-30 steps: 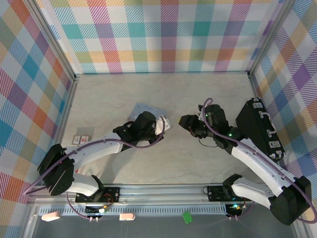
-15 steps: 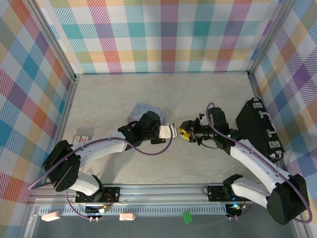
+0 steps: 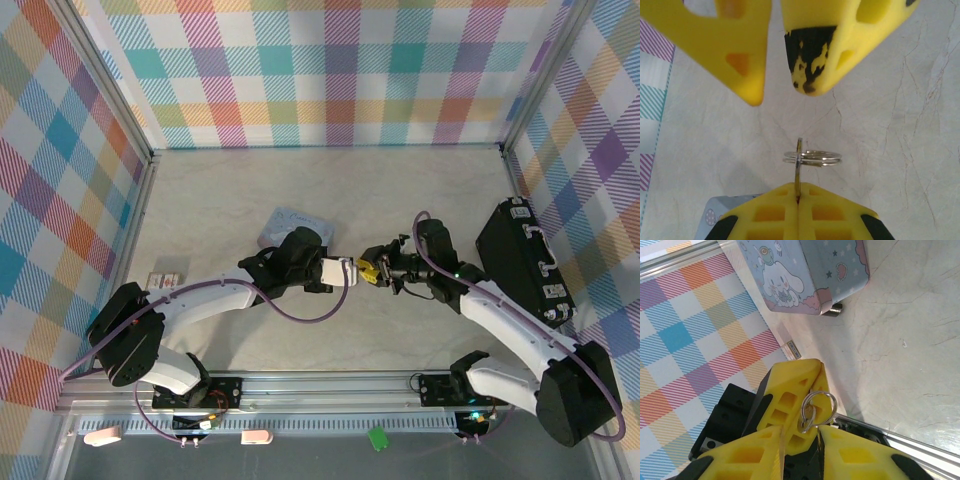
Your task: Unlock a padlock with a key
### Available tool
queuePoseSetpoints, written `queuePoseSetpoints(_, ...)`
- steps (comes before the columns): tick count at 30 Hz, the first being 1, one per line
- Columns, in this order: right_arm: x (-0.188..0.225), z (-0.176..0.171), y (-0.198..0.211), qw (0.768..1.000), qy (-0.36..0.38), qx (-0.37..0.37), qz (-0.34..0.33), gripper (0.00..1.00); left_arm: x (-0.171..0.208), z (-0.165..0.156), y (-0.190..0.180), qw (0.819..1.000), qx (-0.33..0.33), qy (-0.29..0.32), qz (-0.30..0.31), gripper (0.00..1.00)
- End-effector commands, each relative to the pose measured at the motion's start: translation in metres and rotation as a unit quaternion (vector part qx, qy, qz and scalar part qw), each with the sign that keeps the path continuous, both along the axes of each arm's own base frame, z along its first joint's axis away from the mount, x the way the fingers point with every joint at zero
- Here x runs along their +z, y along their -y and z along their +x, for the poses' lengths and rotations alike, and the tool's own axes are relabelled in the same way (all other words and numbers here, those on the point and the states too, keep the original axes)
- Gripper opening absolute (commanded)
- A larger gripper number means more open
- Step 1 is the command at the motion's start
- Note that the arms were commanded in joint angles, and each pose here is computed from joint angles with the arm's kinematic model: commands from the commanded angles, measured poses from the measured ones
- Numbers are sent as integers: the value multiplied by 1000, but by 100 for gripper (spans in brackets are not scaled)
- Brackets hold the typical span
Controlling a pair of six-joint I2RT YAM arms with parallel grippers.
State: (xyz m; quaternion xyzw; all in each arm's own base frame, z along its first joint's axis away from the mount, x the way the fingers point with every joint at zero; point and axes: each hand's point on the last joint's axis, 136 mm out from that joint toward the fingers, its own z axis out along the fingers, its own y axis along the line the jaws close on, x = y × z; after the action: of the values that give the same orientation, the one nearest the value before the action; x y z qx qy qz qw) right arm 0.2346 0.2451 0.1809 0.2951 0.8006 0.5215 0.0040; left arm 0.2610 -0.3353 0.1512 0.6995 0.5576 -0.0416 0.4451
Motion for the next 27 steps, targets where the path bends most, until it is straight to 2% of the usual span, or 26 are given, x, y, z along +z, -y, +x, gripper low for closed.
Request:
queuePoseSetpoints(1, 0, -1, -8, 1000, -3, 7, 12, 24, 4, -10, 10, 999, -30, 8, -10, 0)
queuePoseSetpoints(14, -12, 1, -12, 1000, -13, 0, 1, 19, 4, -13, 15, 999, -35, 10, -11, 0)
queuePoseSetpoints(19, -18, 0, -10, 1000, -18, -3, -4, 14, 5, -13, 15, 999, -33, 13, -12, 0)
queuePoseSetpoints(24, -20, 0, -7, 1000, -12, -10, -8, 5, 6, -11, 14, 999, -22, 16, -19, 0)
queuePoseSetpoints(27, -21, 1, -3, 1000, -4, -16, -18, 0, 12, -9, 13, 999, -8, 19, -41, 13)
